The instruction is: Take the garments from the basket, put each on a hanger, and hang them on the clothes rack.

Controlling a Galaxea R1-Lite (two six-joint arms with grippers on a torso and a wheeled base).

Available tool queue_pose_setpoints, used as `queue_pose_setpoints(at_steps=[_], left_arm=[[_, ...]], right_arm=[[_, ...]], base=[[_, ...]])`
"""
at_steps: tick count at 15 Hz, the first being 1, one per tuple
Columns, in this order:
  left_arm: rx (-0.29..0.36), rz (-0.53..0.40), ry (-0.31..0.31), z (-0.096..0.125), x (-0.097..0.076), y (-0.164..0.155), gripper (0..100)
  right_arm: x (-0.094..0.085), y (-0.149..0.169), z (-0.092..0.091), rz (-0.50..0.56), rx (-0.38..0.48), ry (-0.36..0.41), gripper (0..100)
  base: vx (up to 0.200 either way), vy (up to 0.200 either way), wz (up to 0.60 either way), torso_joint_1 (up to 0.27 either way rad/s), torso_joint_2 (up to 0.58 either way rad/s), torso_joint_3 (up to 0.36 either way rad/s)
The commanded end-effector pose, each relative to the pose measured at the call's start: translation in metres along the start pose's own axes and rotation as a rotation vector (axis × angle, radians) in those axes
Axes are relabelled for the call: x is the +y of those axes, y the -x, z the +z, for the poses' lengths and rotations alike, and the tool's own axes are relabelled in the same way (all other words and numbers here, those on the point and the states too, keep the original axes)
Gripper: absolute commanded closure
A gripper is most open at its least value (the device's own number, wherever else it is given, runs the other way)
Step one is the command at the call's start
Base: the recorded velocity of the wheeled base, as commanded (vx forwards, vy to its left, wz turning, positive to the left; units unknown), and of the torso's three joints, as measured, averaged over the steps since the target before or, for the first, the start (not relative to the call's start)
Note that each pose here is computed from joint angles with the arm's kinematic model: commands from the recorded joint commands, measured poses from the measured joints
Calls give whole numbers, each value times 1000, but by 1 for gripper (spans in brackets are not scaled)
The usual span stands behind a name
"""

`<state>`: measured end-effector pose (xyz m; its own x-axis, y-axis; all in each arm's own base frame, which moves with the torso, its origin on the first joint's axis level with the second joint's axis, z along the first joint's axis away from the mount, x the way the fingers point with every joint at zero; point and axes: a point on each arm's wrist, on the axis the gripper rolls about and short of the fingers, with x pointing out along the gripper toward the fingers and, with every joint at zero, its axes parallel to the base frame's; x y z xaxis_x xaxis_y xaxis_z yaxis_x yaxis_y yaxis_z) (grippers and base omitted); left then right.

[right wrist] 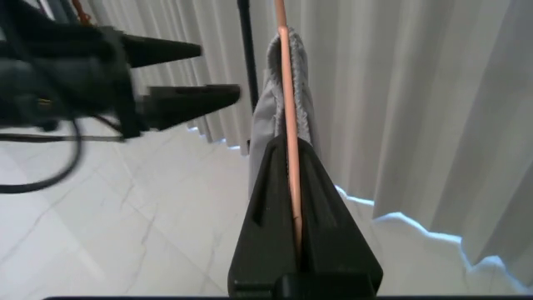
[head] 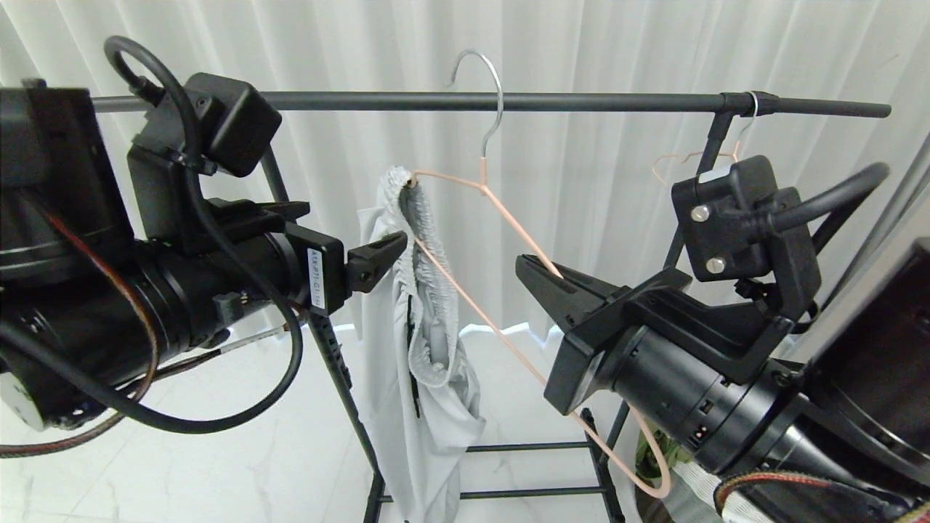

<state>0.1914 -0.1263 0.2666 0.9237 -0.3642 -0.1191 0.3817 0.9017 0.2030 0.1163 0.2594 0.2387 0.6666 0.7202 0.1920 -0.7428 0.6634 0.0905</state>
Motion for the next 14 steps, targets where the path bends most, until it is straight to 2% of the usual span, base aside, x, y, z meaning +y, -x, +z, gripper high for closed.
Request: queue_pose_setpoints(at_steps=[1, 3, 7, 12, 13, 14], left_arm=[[49, 22, -48, -28, 5, -19, 0], [15, 81, -40, -32, 14, -40, 0], [-86, 134, -76, -27, 20, -60, 0], [-104, 144, -74, -24, 22, -66, 0], [-104, 144, -74, -24, 22, -66, 100], [-104, 144, -74, -24, 22, -66, 100]], right_arm=[[5, 3, 1, 20, -3, -4, 100], [8, 4, 1, 31, -2, -6, 100], [8, 4, 2, 32, -3, -6, 100], [11, 4, 2, 40, -2, -8, 100], [11, 4, 2, 41, -2, -8, 100], [11, 4, 2, 41, -2, -8, 100]], base=[[0, 0, 0, 0, 0, 0], [0, 0, 0, 0, 0, 0], [0, 0, 0, 0, 0, 0], [0, 0, 0, 0, 0, 0], [0, 0, 0, 0, 0, 0], [0, 0, 0, 0, 0, 0]])
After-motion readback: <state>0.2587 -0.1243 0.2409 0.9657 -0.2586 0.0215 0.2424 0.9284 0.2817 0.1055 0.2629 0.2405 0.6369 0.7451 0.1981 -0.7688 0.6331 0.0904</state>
